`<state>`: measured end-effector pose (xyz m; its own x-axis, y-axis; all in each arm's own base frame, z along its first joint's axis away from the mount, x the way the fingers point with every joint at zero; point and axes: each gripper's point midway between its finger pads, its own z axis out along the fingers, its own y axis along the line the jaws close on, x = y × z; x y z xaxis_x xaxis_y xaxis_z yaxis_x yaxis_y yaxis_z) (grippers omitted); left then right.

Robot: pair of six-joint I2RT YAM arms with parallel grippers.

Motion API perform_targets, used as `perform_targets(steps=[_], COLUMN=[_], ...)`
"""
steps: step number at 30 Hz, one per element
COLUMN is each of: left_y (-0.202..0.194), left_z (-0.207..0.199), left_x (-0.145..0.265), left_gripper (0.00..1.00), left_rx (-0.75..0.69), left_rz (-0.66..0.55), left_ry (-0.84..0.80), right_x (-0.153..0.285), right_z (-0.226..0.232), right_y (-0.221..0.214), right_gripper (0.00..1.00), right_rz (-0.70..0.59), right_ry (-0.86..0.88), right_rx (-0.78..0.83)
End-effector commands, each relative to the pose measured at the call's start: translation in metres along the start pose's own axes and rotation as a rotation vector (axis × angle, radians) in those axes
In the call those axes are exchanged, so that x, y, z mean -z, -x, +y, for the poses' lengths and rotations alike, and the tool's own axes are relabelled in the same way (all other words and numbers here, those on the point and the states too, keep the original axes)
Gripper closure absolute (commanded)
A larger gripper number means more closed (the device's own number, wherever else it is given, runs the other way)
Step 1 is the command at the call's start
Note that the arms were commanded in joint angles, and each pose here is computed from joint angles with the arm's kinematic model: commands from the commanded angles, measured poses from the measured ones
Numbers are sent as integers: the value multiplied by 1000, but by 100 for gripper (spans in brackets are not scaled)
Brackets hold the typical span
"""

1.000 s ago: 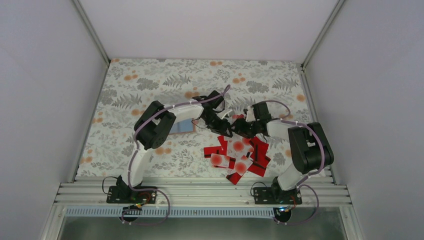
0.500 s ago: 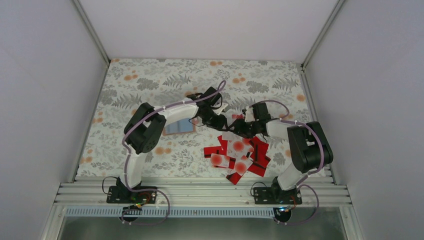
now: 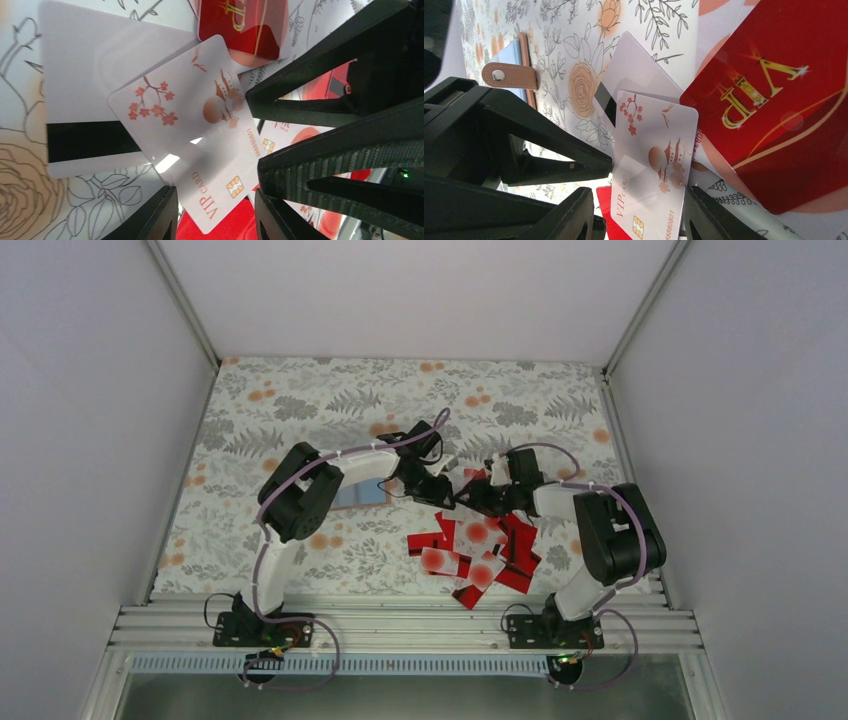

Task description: Put the credit cards into the card holder

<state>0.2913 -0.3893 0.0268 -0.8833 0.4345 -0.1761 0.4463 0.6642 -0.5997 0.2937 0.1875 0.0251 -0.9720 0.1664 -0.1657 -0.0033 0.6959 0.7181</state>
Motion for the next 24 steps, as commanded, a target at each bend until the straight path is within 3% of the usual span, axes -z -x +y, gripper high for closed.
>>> perform_targets(steps=[1, 13, 24], left_y=[-13, -20, -26], left_z=[12, 23, 21], left_x=[-27, -17, -16], left_gripper=[60, 62, 62], left_rx=[29, 60, 63], left_rz=[27, -6, -1], left_ry=[-25, -118, -156], right_x=[-11, 5, 0], right_z=[-18, 29, 24], right_y=[-59, -54, -47], right_gripper=[54, 61, 65], right_rz=[185, 169, 140], right_ry=[3, 235, 238], right_rx=[-61, 47, -2])
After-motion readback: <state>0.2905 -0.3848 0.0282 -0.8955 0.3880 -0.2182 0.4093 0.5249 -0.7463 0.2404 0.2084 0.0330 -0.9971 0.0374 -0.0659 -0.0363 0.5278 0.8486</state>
